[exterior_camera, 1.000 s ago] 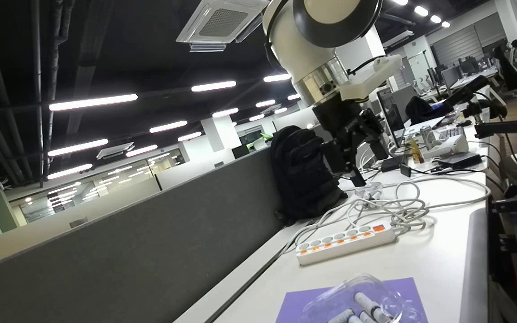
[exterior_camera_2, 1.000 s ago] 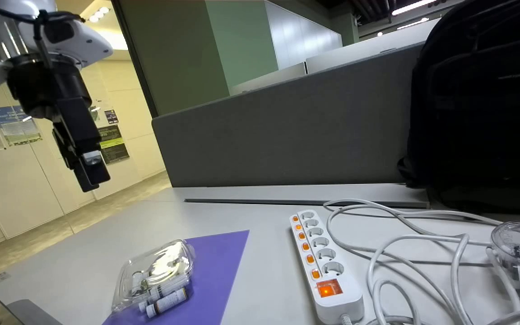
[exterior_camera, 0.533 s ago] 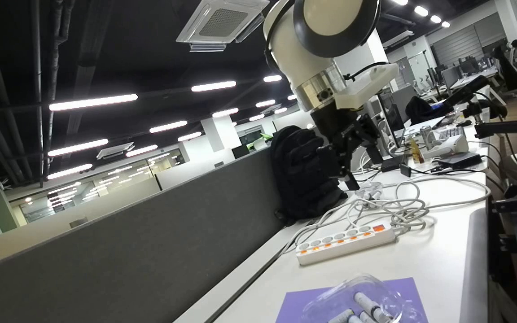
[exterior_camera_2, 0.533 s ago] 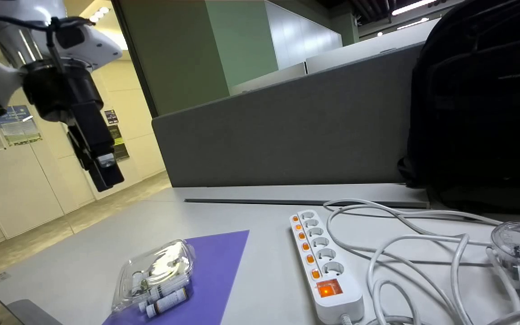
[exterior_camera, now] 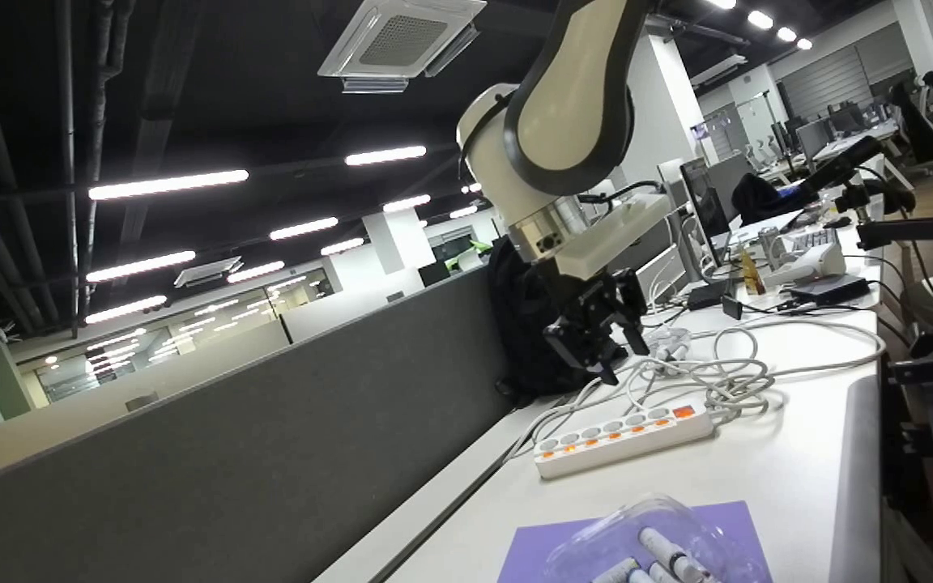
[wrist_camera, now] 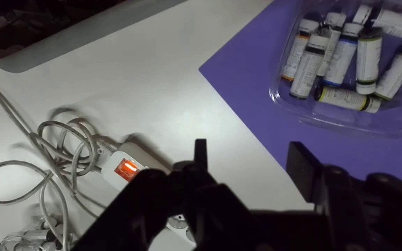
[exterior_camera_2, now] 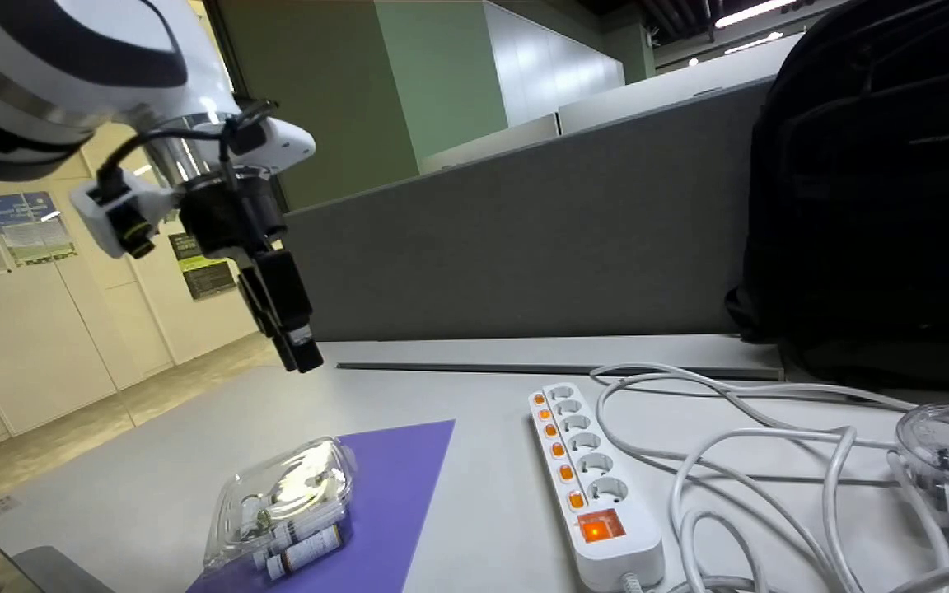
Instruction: Turn off the second switch from the left on the extension cord
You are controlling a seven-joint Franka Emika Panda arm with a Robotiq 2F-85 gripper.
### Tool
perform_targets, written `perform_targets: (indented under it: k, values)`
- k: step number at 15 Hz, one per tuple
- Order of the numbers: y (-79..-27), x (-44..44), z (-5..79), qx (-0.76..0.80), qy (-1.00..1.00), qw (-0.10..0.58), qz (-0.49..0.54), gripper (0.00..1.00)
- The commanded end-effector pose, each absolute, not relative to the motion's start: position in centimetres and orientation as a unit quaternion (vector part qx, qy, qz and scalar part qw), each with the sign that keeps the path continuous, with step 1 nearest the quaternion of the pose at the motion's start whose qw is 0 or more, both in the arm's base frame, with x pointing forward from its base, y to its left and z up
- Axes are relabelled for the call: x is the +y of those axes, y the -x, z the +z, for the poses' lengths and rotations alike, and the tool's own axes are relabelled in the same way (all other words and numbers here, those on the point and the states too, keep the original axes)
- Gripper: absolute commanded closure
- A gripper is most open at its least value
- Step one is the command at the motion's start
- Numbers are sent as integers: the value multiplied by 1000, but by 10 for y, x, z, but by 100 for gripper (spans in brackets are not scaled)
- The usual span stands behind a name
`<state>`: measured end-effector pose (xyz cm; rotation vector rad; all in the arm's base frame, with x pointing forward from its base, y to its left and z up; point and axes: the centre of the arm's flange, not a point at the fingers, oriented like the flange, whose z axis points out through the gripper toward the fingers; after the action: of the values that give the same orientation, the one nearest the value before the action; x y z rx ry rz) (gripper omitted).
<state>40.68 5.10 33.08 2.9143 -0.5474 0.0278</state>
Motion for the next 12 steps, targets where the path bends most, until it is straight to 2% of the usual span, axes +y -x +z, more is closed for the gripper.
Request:
perform_targets:
  k: [1,5,6,12]
  values:
    - [-464,63,312,-208,-974,94,19,69]
    - [-497,73,296,-203,-974,93,27,95]
    - [-505,74,293,-205,-974,91,28,99]
    - [-543,58,292,-221,-971,57,72,100]
